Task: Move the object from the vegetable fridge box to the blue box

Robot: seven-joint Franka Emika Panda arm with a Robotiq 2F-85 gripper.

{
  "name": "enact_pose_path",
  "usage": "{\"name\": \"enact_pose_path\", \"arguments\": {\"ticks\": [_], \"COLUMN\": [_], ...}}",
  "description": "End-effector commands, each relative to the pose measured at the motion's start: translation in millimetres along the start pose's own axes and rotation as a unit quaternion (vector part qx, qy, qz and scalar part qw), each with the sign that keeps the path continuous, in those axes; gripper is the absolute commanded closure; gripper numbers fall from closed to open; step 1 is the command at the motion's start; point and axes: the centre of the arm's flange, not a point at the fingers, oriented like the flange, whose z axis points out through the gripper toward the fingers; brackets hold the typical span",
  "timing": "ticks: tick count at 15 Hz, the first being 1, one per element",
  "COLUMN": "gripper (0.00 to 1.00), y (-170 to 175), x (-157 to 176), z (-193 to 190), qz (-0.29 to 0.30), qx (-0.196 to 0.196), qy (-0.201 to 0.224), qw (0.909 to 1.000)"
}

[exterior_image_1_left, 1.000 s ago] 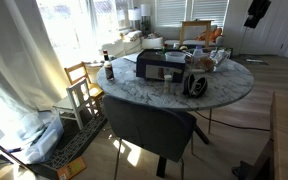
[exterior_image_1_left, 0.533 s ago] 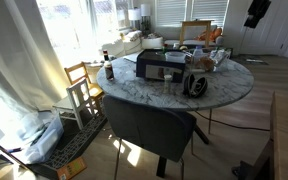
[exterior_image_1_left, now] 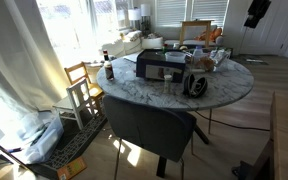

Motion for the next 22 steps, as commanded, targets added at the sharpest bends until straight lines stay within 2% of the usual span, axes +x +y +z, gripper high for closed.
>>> {"name": "enact_pose_path", "arguments": {"ticks": [1,20,22], "gripper": [0.0,0.0,0.0], "y": [0,0,1], "x": [0,0,15], "z": [0,0,3], "qz": [0.0,0.0,0.003], "qx": [0.0,0.0,-0.015], "qy": [0.0,0.0,0.001], "qw": [1.0,1.0,0.9999]}}
